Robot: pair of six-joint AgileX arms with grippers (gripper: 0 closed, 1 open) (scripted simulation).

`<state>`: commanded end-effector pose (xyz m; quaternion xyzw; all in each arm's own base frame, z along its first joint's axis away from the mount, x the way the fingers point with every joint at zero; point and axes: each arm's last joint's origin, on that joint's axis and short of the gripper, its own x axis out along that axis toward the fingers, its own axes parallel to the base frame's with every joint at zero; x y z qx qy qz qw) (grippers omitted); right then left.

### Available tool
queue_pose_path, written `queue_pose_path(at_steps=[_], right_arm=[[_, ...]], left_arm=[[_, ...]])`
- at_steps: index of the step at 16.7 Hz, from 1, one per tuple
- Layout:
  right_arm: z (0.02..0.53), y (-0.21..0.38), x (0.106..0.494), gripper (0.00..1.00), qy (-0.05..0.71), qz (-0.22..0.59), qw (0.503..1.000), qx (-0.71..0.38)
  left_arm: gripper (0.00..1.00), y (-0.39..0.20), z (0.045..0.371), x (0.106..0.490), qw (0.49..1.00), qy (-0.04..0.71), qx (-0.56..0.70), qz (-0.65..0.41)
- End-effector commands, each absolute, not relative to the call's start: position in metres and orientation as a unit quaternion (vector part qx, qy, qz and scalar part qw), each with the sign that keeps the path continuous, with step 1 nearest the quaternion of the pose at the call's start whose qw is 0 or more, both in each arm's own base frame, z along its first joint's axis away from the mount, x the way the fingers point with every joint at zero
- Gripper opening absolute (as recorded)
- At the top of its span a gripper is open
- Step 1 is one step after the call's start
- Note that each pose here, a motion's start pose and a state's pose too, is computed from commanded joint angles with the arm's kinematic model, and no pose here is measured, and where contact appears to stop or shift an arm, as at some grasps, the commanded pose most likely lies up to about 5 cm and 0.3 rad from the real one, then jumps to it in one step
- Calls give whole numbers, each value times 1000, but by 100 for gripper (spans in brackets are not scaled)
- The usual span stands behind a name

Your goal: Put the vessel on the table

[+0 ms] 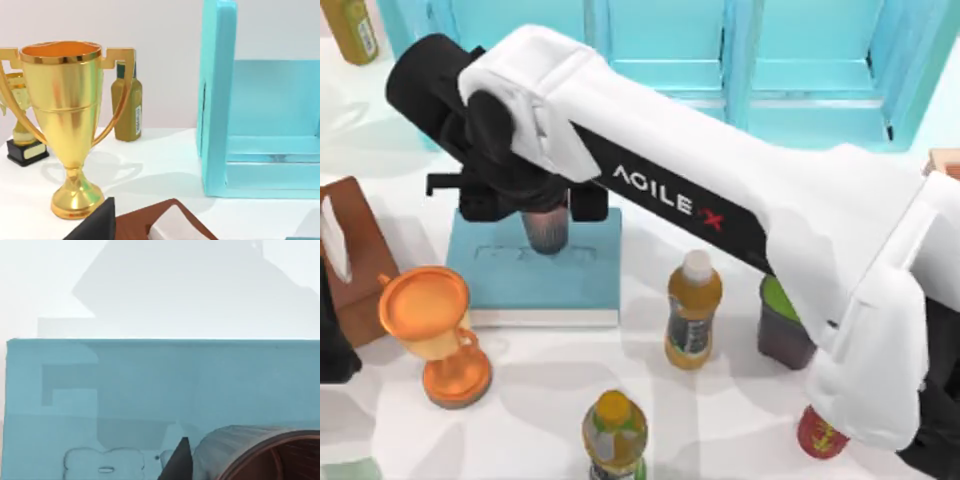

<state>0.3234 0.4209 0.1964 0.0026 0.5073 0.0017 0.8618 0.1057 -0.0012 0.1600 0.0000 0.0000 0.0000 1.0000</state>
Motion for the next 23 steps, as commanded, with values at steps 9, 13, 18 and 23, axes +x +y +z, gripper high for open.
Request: queue_pose_path(at_steps=[9,13,18,23], right_arm=[[225,414,323,0,512,-1,859,6],[227,414,322,0,510,1,860,7],[247,399,326,0,500,8,866,11],[250,362,326,0,506,0,862,-1]], left_arm=[[100,-1,160,106,1000,0,0,0],[100,-1,160,106,1000,0,0,0],[100,-1,160,106,1000,0,0,0],[100,-1,160,106,1000,0,0,0]])
